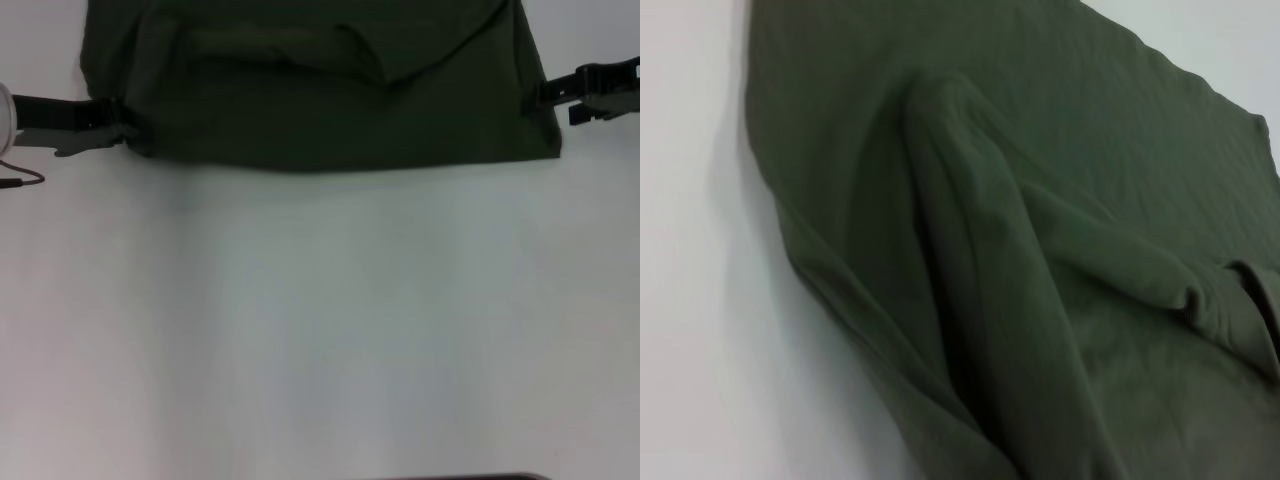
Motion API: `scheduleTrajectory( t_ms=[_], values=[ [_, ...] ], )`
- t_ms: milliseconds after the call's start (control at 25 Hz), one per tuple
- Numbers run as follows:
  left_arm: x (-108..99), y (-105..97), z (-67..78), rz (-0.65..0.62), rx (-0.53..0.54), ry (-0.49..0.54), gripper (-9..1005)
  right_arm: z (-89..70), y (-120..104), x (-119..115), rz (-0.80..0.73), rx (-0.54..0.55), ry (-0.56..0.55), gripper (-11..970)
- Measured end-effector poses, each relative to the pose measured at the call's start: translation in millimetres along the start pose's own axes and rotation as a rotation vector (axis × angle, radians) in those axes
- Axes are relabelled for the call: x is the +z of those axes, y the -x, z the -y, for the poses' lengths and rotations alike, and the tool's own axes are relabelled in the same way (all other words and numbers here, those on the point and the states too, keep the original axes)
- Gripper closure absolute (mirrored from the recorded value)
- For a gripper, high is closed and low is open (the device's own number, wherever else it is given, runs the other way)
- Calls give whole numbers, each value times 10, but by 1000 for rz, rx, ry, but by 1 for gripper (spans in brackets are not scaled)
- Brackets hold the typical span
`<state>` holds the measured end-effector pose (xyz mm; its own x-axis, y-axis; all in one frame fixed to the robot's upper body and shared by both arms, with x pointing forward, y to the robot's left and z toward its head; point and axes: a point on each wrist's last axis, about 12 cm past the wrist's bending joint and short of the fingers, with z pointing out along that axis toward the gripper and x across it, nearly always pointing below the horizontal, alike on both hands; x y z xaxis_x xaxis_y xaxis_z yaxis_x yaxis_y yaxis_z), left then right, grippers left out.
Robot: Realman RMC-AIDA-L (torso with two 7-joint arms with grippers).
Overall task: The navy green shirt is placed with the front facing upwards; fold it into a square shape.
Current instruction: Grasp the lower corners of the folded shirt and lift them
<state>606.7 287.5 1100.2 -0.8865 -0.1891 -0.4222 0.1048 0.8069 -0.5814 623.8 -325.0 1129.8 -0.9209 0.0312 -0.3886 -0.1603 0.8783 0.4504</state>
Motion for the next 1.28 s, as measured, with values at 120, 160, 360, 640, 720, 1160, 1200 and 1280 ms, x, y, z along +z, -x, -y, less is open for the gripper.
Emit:
scheduleTrajectory(
  t_ms=[120, 160, 360, 640, 720, 1160, 1200, 1280],
  values=[
    [12, -3, 12, -2, 0, -3, 930, 3, -40, 48, -16, 3, 1, 60],
    [14, -5, 14, -2, 0, -3, 930, 4, -47, 67, -15, 2, 0, 60],
    [30, -15, 29, -5, 0, -8, 930, 1, -72, 148, 11, -21, -5, 60],
    [48, -39, 38, -11, -1, -11, 930, 40, -128, 237, 23, -19, -17, 60],
    [57, -50, 43, -15, -1, -13, 930, 50, -147, 265, 22, -13, -20, 60],
    [82, -72, 73, -29, 2, -22, 930, 17, -183, 347, 27, -30, -15, 60],
    [85, -75, 76, -29, 2, -23, 930, 13, -177, 346, 29, -34, -17, 60],
    [88, -78, 78, -30, 3, -24, 930, 11, -165, 337, 31, -41, -21, 60]
  ],
)
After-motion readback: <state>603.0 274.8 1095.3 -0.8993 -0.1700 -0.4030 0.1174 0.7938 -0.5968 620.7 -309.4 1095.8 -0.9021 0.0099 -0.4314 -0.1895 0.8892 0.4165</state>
